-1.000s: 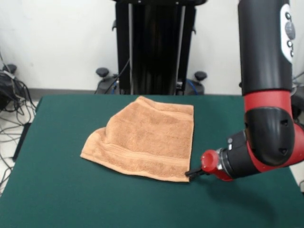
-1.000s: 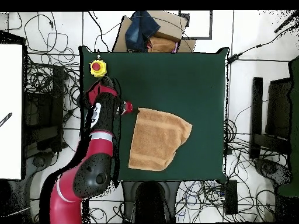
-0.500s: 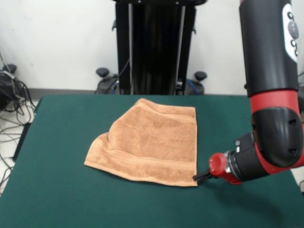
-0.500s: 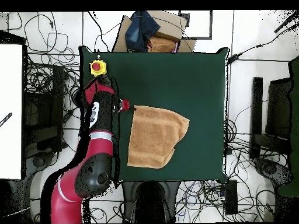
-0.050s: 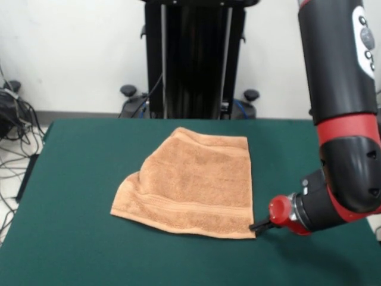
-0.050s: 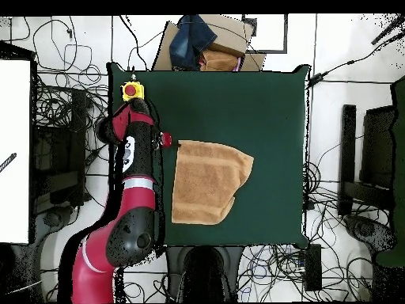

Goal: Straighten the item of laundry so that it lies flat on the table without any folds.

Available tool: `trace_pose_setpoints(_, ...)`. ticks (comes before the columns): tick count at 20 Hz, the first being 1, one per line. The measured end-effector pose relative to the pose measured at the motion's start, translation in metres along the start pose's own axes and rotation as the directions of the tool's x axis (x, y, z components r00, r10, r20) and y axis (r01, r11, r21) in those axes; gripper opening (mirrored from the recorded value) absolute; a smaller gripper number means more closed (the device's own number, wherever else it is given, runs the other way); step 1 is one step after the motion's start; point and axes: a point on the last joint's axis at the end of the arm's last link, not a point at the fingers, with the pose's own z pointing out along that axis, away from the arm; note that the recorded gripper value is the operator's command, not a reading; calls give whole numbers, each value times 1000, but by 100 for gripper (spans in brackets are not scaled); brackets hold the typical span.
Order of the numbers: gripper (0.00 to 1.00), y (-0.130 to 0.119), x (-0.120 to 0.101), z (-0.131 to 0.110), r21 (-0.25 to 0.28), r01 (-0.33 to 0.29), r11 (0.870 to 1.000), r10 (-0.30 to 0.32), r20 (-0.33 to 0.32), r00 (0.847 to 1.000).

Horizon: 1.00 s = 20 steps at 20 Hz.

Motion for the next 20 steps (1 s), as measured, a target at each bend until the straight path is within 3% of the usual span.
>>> trace_pose_setpoints(20, 0, 19, -18, -35, -86, -11, 996, 16, 56, 998)
